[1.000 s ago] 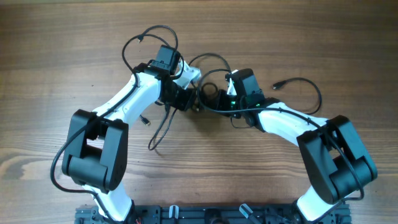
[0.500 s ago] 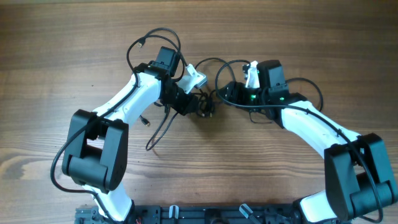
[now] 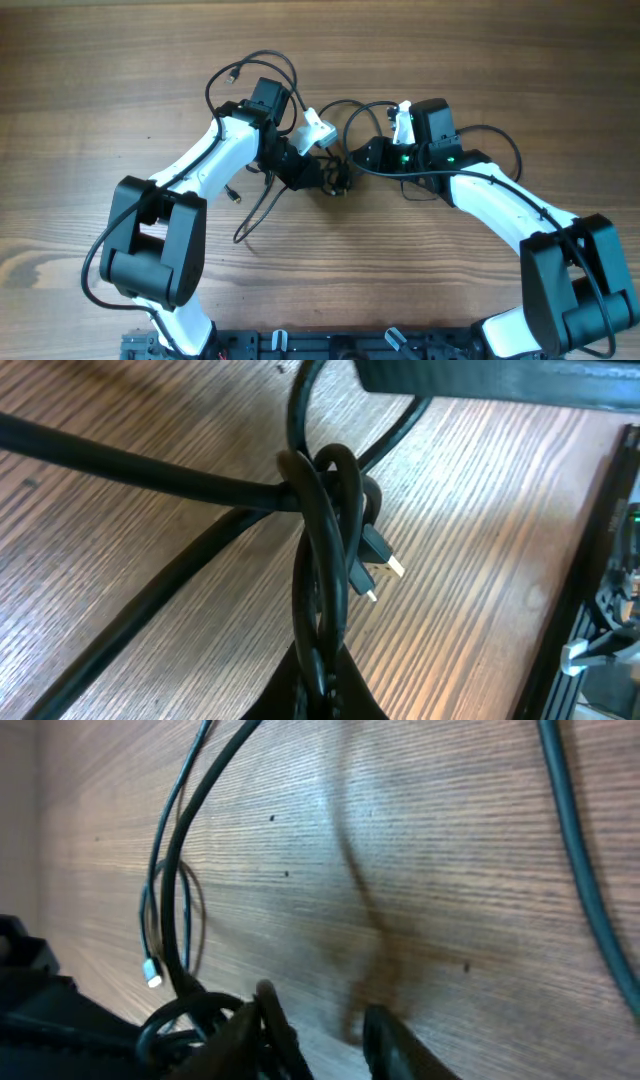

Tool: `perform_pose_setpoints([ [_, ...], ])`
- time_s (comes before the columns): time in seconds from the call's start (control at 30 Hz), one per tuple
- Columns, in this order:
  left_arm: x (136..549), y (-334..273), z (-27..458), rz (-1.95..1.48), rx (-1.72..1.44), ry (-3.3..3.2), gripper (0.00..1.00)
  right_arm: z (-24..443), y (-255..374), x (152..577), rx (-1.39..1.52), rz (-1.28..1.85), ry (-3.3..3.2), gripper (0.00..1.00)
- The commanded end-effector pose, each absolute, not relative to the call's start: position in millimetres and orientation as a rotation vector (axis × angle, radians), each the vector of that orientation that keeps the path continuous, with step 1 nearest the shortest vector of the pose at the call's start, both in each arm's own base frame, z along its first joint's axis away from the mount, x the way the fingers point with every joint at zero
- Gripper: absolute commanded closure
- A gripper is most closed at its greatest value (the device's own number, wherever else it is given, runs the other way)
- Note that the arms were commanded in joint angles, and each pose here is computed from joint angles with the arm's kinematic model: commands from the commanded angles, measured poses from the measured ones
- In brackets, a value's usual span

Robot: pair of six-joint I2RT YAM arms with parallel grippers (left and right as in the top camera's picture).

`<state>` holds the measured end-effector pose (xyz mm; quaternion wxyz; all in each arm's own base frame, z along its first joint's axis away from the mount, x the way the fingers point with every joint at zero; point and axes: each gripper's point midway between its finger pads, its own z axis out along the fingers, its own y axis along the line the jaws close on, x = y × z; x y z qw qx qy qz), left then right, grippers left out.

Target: Untangle cables

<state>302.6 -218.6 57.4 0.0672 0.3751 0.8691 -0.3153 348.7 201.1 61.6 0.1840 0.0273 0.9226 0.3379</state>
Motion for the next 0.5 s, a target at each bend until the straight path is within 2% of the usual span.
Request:
perform_pose_setpoints([
  [0.0,299,-226,67,-1.019,1.182,2.54,0.96,61,195,356,0.059,0.865,2.582,0.71],
  [0.07,299,-226,67,-1.019,1.182,2.54,0.96,60,192,359,0.072,0.834,2.58,0.78],
  [0.13,299,-226,67,-1.019,1.183,2.539,0.96,59,187,363,0.096,0.791,2.572,0.93],
  [0.17,299,-226,67,-1.019,1.182,2.54,0.96,60,187,366,0.096,0.789,2.56,0.96],
  [0.47,298,-226,67,-1.02,1.181,2.543,0.96,84,192,392,0.295,0.893,2.425,0.96],
])
